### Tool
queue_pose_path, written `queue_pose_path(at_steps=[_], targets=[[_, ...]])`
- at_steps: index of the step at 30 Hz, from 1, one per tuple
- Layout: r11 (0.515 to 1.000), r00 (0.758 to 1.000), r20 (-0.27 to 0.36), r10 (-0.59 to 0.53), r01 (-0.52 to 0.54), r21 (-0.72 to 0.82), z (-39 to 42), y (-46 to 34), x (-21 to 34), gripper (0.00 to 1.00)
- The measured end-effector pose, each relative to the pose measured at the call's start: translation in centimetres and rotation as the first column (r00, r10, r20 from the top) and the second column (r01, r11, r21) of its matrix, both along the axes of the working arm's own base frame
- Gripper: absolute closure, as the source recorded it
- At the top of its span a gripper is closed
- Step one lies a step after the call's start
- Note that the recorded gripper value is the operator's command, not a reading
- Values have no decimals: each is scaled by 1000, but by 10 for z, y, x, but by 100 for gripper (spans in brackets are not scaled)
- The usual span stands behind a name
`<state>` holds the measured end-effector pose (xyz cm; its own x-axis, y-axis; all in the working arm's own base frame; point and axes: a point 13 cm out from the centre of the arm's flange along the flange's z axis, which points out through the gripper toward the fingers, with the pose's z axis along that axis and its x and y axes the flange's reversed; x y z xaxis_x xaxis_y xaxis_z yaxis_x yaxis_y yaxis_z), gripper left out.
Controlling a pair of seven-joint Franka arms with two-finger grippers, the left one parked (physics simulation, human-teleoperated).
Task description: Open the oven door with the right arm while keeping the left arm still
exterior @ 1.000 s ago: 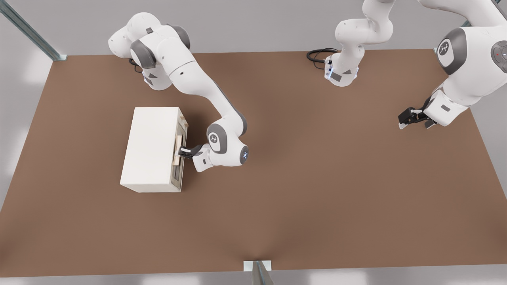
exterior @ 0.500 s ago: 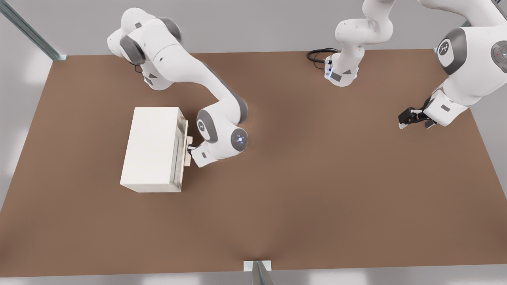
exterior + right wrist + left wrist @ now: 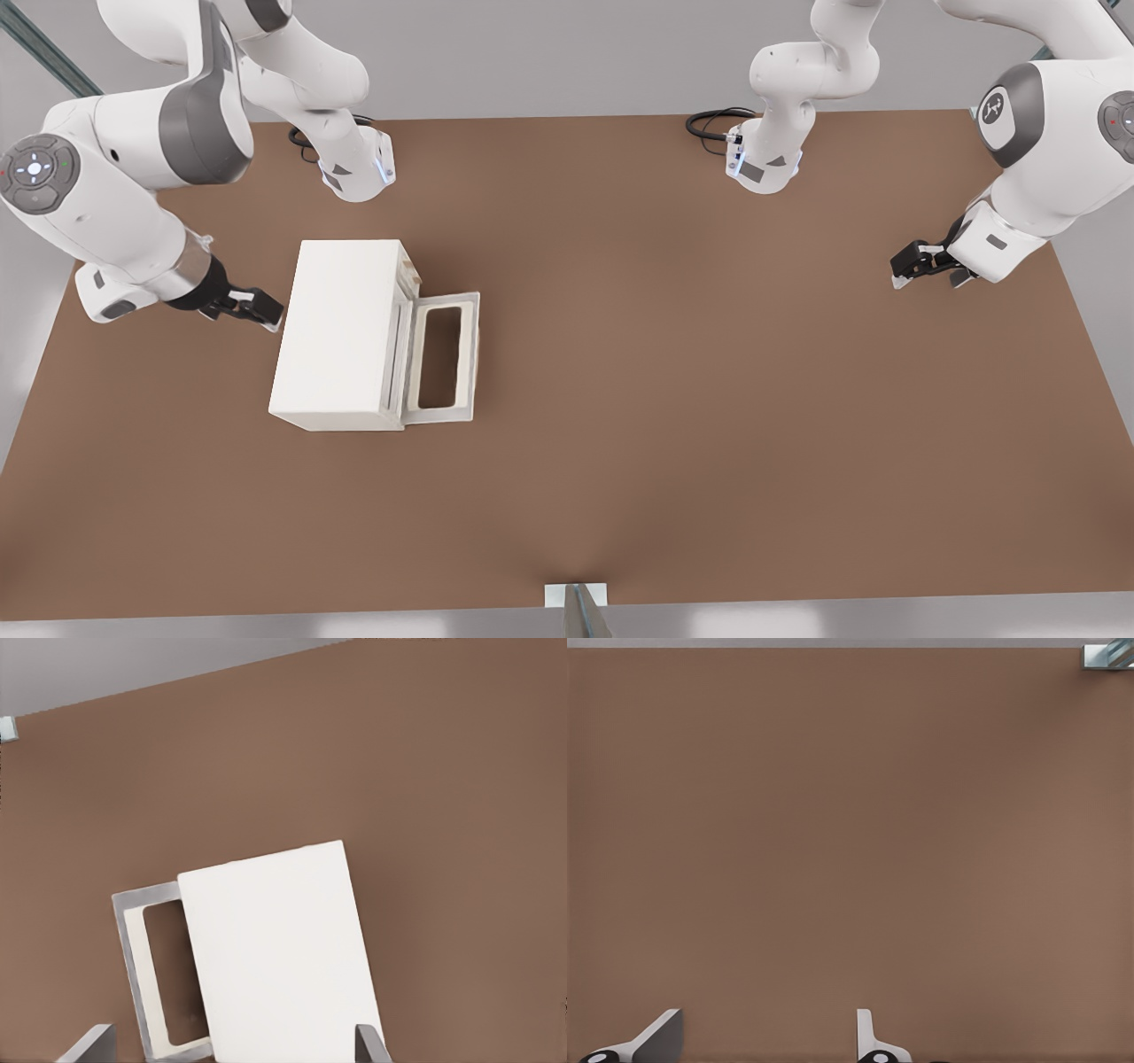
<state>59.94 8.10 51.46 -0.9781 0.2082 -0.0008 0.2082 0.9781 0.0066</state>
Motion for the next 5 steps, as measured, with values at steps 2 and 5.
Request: queue_pose_path(at_steps=[2, 5], targets=[[999, 999, 2, 36, -36, -4, 0, -1, 1, 0], [997, 997, 4, 83, -83, -8, -1, -2, 2, 0]])
